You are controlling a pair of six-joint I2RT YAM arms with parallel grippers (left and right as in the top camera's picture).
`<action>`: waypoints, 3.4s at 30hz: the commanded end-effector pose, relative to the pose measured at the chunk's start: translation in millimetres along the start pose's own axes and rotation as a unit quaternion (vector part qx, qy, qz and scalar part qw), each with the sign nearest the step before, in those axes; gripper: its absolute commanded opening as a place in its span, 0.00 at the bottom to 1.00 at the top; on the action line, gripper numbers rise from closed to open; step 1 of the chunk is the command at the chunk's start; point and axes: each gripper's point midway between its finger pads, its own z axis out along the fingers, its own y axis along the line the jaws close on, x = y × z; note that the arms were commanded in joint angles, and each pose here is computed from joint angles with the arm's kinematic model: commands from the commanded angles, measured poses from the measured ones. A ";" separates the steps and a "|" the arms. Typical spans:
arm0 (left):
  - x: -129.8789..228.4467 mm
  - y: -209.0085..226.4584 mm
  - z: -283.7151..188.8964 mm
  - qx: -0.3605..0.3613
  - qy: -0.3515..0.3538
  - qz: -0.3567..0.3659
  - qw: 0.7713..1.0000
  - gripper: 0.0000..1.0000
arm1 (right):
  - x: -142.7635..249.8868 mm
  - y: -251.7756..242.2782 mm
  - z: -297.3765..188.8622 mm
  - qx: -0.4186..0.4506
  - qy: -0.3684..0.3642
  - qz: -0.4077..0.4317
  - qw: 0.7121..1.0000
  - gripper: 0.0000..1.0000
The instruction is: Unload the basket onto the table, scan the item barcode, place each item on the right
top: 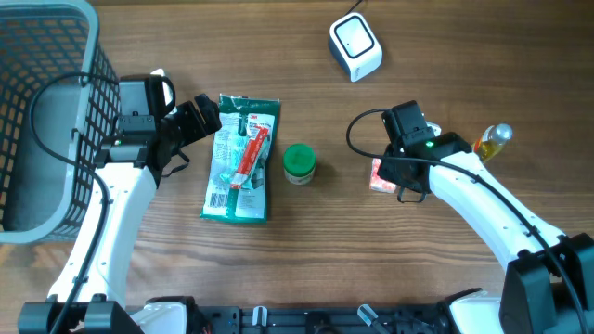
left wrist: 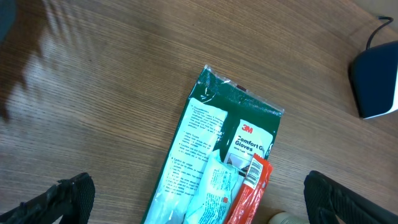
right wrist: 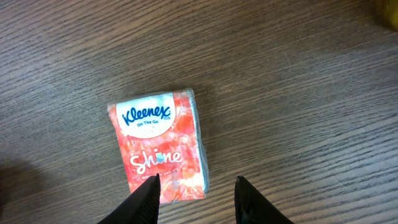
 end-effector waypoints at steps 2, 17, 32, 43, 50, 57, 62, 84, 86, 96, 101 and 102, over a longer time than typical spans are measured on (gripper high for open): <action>-8.8 -5.1 -7.0 0.010 -0.013 0.003 1.000 1.00 | 4.2 -0.9 7.5 -0.006 0.016 -0.035 0.999 0.40; -8.8 -5.1 -7.0 0.010 -0.013 0.003 1.000 1.00 | -1.0 -8.2 9.3 -0.015 0.023 -0.054 0.998 0.57; -8.7 -5.1 -7.0 0.010 -0.013 0.003 1.000 1.00 | -0.1 -3.7 9.2 -0.074 0.051 -0.085 0.992 0.56; -8.8 -5.1 -7.0 0.010 -0.013 0.003 1.000 1.00 | 2.0 0.6 7.7 -0.104 0.061 -0.112 0.986 0.55; -8.8 -5.1 -7.0 0.010 -0.013 0.003 1.000 1.00 | 1.9 0.5 7.8 -0.103 0.061 -0.112 0.986 0.55; -8.7 -5.1 -7.0 0.010 -0.013 0.003 1.000 1.00 | 0.5 0.5 8.0 -0.102 0.058 -0.112 0.987 0.46; -8.8 -5.1 -7.0 0.010 -0.013 0.003 1.000 1.00 | -2.6 -3.4 9.1 -0.089 0.051 -0.111 0.989 0.46; -8.8 -5.1 -7.0 0.010 -0.013 0.003 1.000 1.00 | -3.2 -2.9 9.1 -0.090 0.049 -0.110 0.989 0.50; -8.8 -5.1 -7.0 0.010 -0.013 0.003 1.000 1.00 | -3.2 -2.9 9.1 -0.090 0.050 -0.109 0.989 0.50; -8.8 -5.1 -7.0 0.010 -0.013 0.003 1.000 1.00 | 0.8 -4.7 13.5 -0.089 0.052 -0.104 0.989 0.51; -8.8 -5.1 -7.0 0.010 -0.013 0.003 1.000 1.00 | 3.6 -4.3 22.0 -0.095 0.045 -0.098 0.990 0.52; -8.8 -5.1 -7.0 0.010 -0.013 0.003 1.000 1.00 | 3.2 -4.1 22.0 -0.095 0.044 -0.098 0.990 0.52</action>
